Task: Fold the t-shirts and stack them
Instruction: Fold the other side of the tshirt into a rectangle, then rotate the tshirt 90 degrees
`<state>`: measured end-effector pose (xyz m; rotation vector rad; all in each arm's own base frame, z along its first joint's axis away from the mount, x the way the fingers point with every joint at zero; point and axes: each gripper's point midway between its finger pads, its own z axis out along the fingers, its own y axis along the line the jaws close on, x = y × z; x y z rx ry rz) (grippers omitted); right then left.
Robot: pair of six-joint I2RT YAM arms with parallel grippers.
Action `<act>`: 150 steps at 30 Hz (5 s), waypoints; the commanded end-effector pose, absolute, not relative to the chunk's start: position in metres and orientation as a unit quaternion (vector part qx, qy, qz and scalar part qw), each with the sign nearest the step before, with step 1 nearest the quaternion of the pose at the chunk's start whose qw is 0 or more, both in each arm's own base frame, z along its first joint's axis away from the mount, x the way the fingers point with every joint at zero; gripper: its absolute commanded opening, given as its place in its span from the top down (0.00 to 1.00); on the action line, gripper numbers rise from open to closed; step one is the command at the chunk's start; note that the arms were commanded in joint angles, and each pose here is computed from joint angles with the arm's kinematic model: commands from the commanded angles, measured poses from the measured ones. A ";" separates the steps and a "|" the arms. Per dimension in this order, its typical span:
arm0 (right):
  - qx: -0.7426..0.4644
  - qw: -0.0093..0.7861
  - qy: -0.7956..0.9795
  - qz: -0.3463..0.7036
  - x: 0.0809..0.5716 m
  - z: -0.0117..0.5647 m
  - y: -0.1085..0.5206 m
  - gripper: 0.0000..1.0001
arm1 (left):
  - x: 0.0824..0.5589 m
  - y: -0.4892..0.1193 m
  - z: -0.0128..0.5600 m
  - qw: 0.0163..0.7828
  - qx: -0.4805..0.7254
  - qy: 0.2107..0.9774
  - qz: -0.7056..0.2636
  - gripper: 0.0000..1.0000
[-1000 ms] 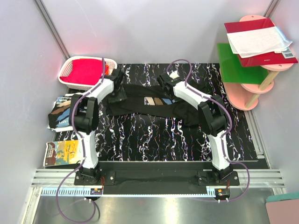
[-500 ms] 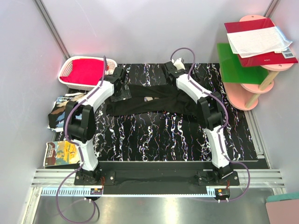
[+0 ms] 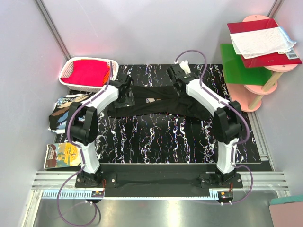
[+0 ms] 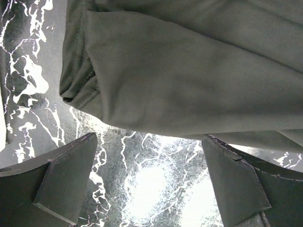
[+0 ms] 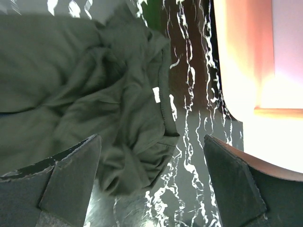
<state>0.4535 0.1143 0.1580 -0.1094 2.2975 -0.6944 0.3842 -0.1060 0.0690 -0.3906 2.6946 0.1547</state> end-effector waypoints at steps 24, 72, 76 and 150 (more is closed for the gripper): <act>-0.116 0.301 0.923 -0.211 0.450 0.082 0.175 0.24 | 0.371 -0.107 0.060 0.203 -0.131 0.968 0.069 0.01; 0.054 0.311 0.837 -0.447 0.497 0.122 0.004 0.98 | 0.368 -0.101 0.055 0.196 -0.124 0.969 0.087 0.01; 0.050 0.314 0.814 -0.486 0.517 0.117 -0.004 0.94 | 0.366 -0.102 0.056 0.196 -0.124 0.969 0.084 0.01; 0.002 0.438 0.885 -0.158 0.407 0.157 0.134 0.54 | 0.453 -0.048 0.160 0.383 -0.214 0.896 0.076 0.21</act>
